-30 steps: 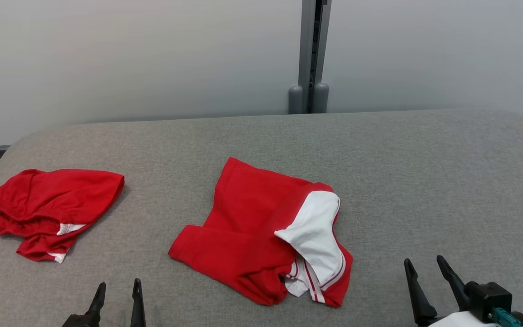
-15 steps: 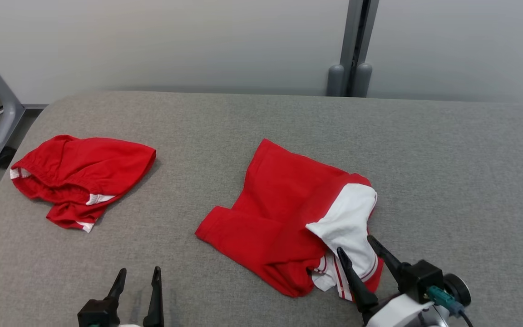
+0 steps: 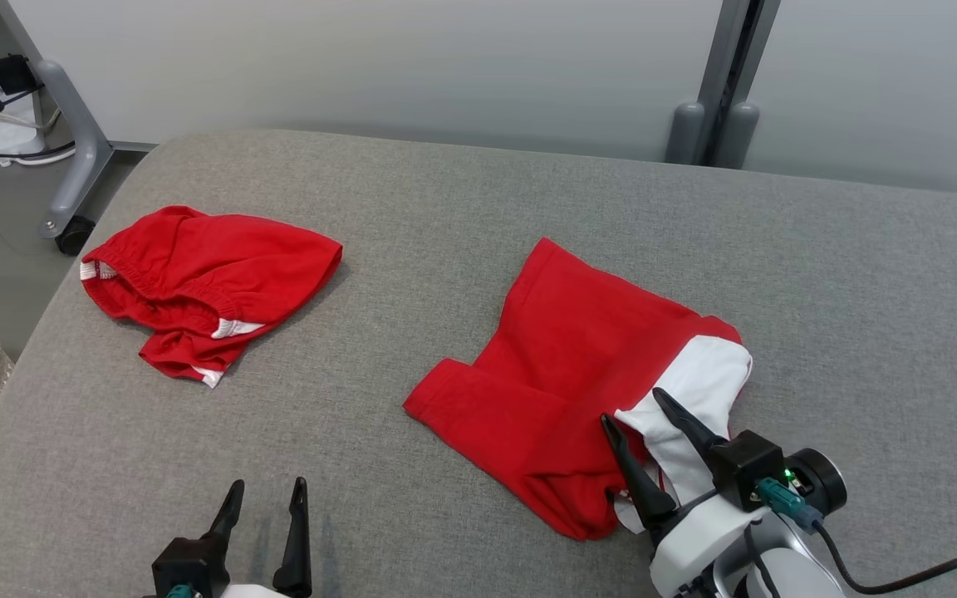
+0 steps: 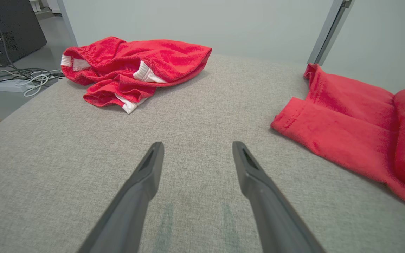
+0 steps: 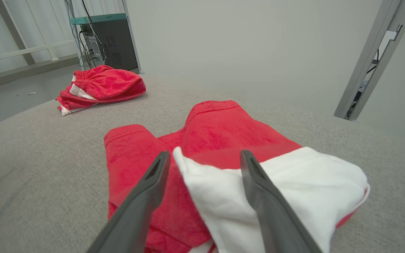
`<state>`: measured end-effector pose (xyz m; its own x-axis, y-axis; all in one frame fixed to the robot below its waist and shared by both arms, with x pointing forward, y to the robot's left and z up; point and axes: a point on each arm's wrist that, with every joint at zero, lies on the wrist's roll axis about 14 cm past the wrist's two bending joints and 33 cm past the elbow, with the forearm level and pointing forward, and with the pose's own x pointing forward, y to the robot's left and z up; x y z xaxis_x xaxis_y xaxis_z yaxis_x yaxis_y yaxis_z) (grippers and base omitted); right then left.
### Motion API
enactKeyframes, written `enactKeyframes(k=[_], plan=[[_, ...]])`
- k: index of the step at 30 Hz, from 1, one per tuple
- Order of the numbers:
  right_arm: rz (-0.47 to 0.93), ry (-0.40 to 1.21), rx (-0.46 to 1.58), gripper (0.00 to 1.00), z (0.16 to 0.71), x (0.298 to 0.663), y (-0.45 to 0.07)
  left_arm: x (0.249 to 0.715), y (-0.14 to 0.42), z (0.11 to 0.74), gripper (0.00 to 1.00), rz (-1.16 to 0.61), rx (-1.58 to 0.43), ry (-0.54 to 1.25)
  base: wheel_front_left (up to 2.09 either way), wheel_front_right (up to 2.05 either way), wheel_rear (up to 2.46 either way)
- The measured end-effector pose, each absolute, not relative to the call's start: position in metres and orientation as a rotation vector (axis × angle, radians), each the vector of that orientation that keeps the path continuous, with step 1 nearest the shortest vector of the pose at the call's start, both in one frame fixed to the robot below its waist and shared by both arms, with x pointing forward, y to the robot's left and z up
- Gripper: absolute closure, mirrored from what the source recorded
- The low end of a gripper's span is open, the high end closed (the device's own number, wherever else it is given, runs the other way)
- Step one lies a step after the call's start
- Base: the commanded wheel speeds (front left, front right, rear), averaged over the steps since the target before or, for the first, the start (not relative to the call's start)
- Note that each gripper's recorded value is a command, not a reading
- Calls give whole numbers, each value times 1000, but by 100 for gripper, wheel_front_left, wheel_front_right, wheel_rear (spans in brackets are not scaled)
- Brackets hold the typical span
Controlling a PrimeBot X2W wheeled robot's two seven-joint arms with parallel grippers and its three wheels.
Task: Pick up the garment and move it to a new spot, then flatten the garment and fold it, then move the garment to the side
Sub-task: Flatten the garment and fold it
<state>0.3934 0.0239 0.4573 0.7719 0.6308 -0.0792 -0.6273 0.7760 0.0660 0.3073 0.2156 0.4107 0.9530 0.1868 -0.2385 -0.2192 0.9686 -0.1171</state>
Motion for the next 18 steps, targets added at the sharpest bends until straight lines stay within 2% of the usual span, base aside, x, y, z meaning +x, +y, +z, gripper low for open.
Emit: enactKeyframes(k=[1,2,7,10,14,18], plan=[[679,102,38,70,456,394,23,307,216,410,0,208,-144,229,0,0,0],[675,102,38,100,456,395,22,308,216,410,0,209,-145,229,0,0,0],[614,95,60,100,459,402,5,311,212,411,0,200,-152,228,0,0,0],[543,32,103,100,481,414,-13,315,207,412,0,182,-156,222,0,0,0],[360,-104,148,100,524,436,-71,319,199,418,0,156,-160,204,0,0,0],[218,-164,120,100,540,431,-129,319,191,423,0,127,-172,187,0,0,0]])
